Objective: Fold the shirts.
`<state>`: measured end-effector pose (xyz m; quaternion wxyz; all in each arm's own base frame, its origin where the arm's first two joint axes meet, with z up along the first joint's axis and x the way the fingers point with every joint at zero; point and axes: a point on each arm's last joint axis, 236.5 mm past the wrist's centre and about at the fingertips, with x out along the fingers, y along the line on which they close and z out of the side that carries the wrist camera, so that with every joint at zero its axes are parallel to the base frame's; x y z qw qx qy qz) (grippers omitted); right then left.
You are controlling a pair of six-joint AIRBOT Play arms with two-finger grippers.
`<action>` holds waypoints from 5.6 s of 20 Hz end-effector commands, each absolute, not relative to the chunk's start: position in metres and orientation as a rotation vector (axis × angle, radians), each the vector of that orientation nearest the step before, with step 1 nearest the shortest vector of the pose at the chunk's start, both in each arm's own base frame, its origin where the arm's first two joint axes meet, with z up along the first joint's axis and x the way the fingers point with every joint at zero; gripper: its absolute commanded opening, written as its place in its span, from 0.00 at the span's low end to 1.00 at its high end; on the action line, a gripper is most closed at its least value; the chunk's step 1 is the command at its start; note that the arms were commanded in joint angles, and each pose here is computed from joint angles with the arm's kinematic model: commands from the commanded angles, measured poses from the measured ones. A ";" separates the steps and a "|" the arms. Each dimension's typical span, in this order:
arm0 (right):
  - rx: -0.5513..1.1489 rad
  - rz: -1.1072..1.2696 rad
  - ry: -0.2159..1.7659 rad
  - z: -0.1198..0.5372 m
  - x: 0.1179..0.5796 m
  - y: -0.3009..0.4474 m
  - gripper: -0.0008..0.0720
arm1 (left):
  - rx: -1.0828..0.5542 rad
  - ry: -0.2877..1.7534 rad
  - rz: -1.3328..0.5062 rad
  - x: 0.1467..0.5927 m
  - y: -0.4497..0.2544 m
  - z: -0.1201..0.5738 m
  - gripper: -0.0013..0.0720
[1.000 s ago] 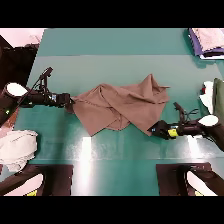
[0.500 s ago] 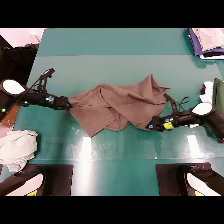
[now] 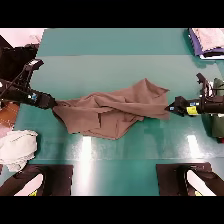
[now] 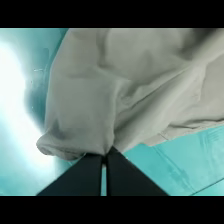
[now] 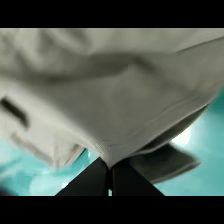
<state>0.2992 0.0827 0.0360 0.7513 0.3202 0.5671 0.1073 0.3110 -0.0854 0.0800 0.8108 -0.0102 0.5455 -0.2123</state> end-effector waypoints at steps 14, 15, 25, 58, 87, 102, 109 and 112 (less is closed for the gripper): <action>0.704 0.238 1.374 -0.057 0.299 0.039 0.61 | -0.055 1.190 -0.485 0.301 -0.094 0.084 0.05; 0.698 0.225 1.364 -0.063 0.299 0.041 0.61 | -0.062 1.189 -0.491 0.301 -0.095 0.085 0.05; 0.614 0.257 1.320 -0.059 0.315 0.059 0.26 | -0.070 1.188 -0.499 0.300 -0.098 0.086 0.05; 0.118 -0.041 0.327 0.452 0.270 -0.024 0.02 | 0.070 -0.255 -0.394 0.179 -0.092 0.590 0.05; 0.199 0.068 1.172 0.031 0.522 -0.005 0.03 | 0.114 0.897 -0.382 0.550 -0.068 0.090 0.05; 0.243 0.093 1.404 -0.045 0.430 0.024 0.50 | 0.050 1.402 -0.389 0.445 -0.058 -0.023 0.85; 0.356 0.223 1.439 -0.003 0.369 0.027 0.45 | -0.083 1.483 -0.174 0.388 -0.013 -0.002 0.84; 0.408 0.203 1.386 0.006 0.349 0.022 0.45 | -0.183 1.500 -0.150 0.325 -0.020 -0.013 0.84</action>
